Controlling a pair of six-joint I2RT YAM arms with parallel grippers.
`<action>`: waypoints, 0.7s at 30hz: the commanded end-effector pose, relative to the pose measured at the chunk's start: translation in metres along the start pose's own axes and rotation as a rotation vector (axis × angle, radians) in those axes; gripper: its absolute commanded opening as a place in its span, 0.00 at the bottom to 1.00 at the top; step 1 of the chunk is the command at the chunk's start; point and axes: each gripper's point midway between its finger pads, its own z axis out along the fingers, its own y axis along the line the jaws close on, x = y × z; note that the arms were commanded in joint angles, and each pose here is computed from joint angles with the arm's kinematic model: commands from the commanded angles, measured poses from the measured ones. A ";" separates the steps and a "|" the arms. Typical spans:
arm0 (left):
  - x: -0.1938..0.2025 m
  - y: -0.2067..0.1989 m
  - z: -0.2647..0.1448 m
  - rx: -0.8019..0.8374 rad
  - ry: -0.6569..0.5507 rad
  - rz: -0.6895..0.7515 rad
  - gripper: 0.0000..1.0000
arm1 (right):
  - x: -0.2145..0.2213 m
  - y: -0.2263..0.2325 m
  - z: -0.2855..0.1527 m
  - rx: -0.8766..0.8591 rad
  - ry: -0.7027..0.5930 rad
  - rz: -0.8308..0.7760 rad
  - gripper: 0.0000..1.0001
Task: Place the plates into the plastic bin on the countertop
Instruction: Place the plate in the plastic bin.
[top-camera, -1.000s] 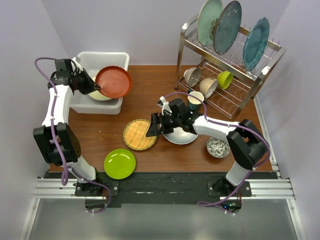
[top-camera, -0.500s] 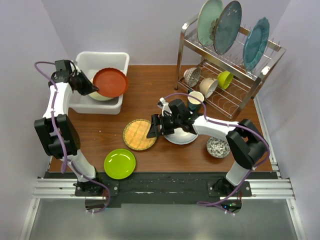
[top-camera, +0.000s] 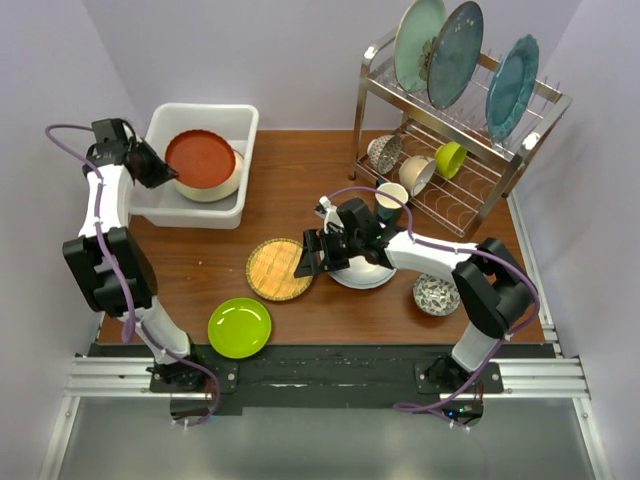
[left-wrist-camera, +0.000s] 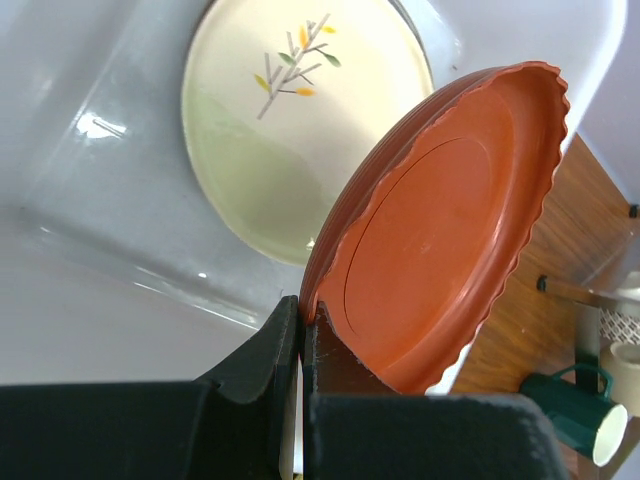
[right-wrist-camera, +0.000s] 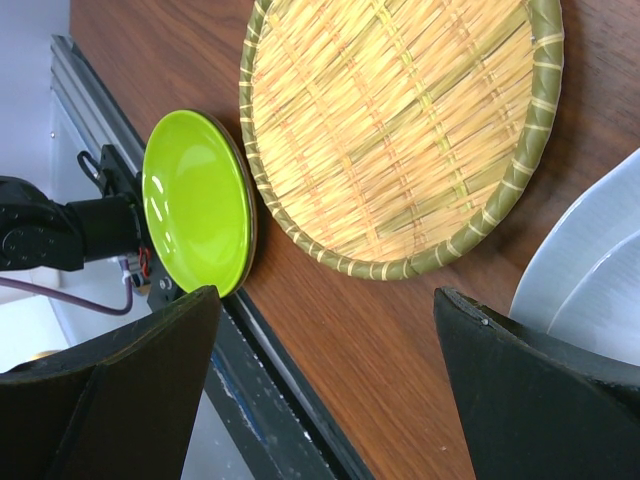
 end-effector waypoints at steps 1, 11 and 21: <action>-0.022 0.004 0.007 -0.015 -0.057 -0.026 0.00 | -0.009 0.008 0.001 -0.023 -0.015 -0.038 0.91; -0.016 0.016 0.038 -0.029 -0.009 -0.064 0.00 | -0.009 0.011 -0.001 -0.035 -0.015 -0.050 0.91; -0.010 0.026 0.058 -0.046 0.024 -0.065 0.01 | -0.008 0.010 0.001 -0.036 -0.004 -0.048 0.91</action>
